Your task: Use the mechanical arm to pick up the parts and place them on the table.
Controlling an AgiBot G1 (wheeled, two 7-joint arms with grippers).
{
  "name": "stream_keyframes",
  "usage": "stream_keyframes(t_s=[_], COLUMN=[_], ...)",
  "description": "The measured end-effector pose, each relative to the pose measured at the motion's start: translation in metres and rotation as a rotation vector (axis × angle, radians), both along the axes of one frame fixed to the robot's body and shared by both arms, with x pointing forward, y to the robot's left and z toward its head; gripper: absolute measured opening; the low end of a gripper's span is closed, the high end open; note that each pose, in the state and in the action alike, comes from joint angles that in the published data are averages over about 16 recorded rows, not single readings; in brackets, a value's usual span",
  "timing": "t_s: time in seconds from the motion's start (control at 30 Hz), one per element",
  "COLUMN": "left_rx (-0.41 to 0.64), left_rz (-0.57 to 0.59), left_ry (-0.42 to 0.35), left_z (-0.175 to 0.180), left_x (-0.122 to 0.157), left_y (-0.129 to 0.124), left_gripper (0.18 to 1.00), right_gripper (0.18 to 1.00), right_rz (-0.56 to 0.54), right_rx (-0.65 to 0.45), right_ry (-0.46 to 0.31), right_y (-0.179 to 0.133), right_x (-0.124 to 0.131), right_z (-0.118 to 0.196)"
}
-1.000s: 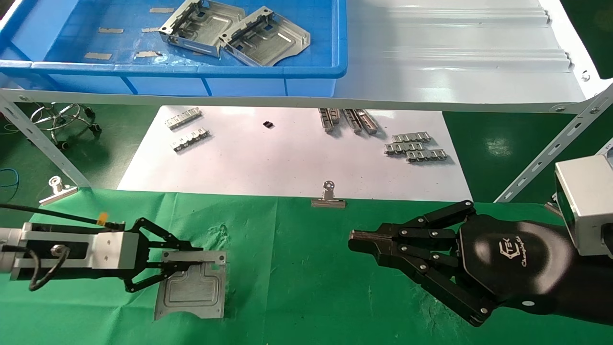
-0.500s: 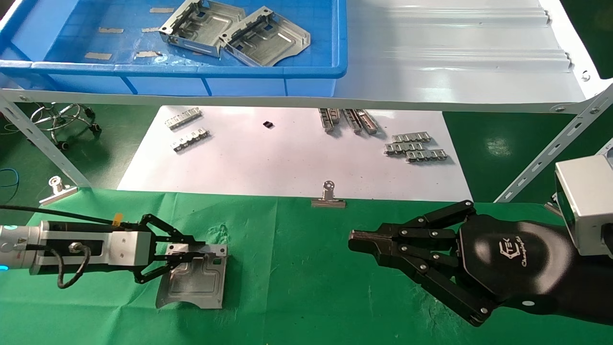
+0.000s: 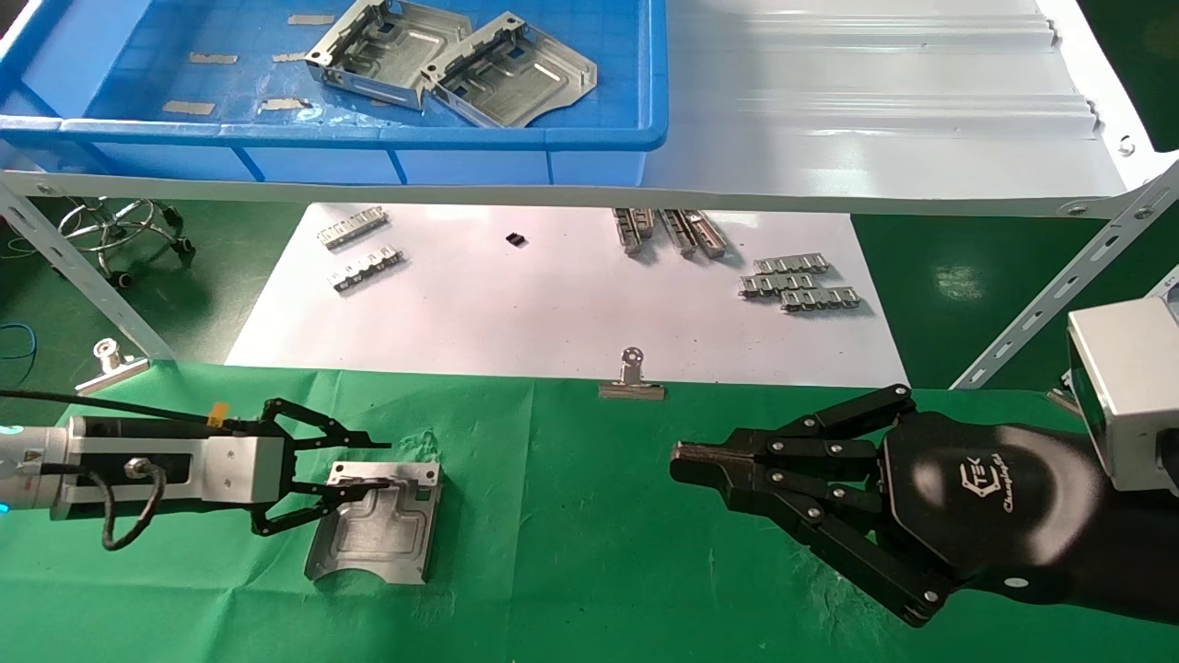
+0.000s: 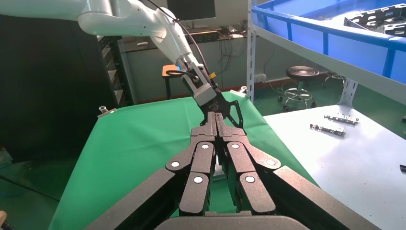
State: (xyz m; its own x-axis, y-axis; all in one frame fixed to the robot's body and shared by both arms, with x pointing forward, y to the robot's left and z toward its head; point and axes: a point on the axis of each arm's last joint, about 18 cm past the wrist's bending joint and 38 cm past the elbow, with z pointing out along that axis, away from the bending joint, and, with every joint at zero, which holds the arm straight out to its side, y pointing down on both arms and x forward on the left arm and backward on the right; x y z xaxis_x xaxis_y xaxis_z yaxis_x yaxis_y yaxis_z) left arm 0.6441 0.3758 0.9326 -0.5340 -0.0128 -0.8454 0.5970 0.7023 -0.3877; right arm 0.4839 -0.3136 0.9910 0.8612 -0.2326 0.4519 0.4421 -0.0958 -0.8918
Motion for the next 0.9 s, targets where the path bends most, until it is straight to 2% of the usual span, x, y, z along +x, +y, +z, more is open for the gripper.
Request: stream_keyframes(t_s=[0.2, 0.5, 0.9], left_rx=[-0.081, -0.221, -0.345], left_rz=[0.000, -0.006, -0.063], left_ry=[0.062, 0.163, 0.205], left_z=[0.010, 0.022, 0.027], left_x=[-0.010, -0.021, -0.032], left_y=[0.001, -0.004, -0.020], left_gripper=[0.416, 0.610, 0.858], right_gripper=[0.192, 0.193, 0.239], right_rz=[0.000, 0.000, 0.000], right_rx=[0.000, 0.000, 0.000], right_ry=[0.000, 0.000, 0.000], right_y=[0.000, 0.000, 0.000], right_x=[0.000, 0.000, 0.000], right_z=[0.000, 0.000, 0.000])
